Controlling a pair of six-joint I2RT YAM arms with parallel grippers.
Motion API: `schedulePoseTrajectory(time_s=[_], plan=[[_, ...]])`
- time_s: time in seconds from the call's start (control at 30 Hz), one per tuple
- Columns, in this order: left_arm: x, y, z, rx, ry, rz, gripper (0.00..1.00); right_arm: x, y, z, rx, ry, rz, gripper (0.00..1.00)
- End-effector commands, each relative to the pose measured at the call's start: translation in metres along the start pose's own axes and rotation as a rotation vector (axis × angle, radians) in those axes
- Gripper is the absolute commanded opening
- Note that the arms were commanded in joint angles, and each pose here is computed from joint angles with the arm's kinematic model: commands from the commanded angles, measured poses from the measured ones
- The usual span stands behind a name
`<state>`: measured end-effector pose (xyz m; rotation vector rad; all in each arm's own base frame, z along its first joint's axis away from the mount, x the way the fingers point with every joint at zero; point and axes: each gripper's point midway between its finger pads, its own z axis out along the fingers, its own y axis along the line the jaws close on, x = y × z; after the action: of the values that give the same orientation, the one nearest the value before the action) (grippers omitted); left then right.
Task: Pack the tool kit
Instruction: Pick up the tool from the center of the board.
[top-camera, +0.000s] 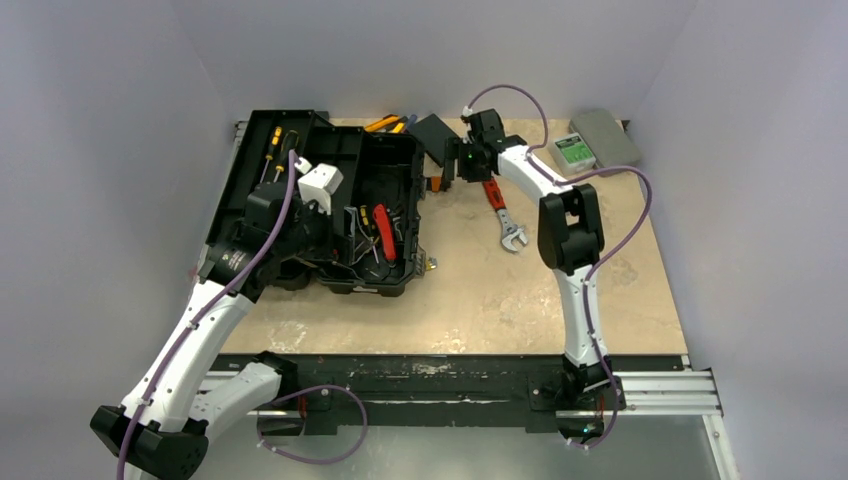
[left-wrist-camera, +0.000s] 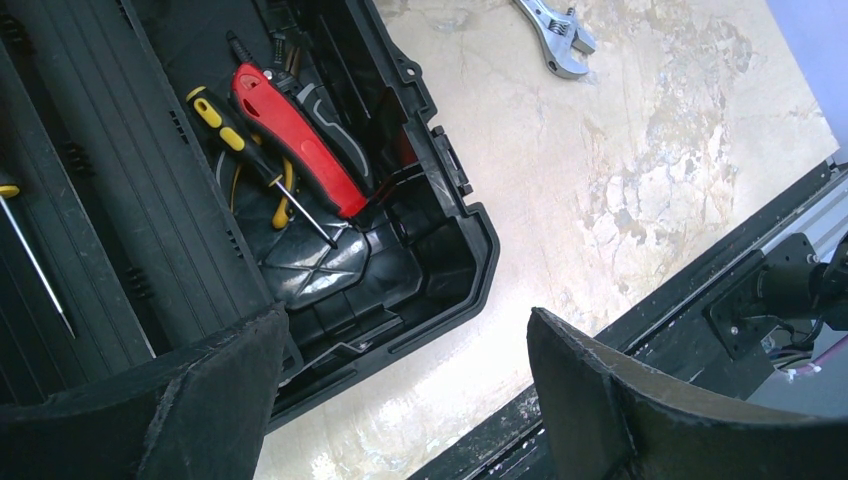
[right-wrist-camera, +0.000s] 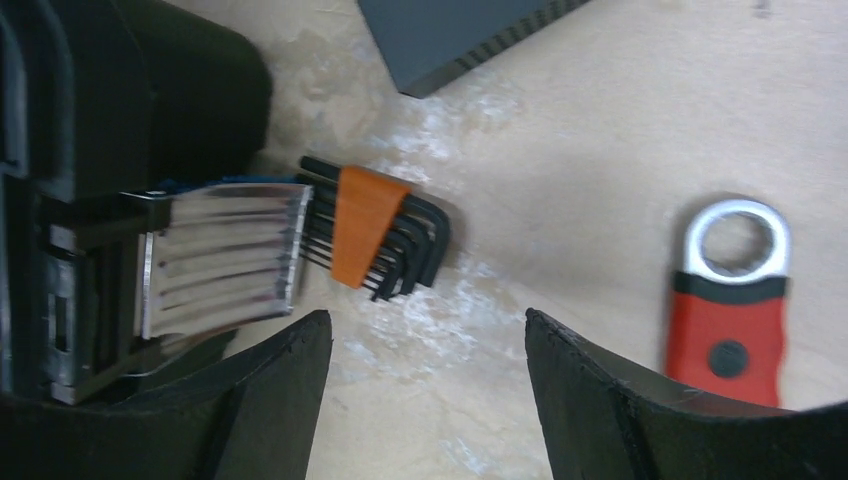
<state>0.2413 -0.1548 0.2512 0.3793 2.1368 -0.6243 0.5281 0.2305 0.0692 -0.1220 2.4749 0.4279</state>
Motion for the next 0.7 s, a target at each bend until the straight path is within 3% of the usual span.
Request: schedulePoseTrajectory(time_s=[0.0,0.33,0.67], plan=[[-0.012,-0.001,-0.005,0.000,-0.041,0.013,0.86,-0.022,0.036,-0.005,-0.172,-0.021,0.074,0.68],[-0.011,-0.001,-0.005,-0.003,-0.040,0.014,0.86,0.008,0.029,0.031,-0.325,0.089,0.340,0.58],[-0.011,-0.001,-0.006,-0.005,-0.042,0.016,0.86,0.013,0.021,0.040,-0.471,0.112,0.537,0.54]])
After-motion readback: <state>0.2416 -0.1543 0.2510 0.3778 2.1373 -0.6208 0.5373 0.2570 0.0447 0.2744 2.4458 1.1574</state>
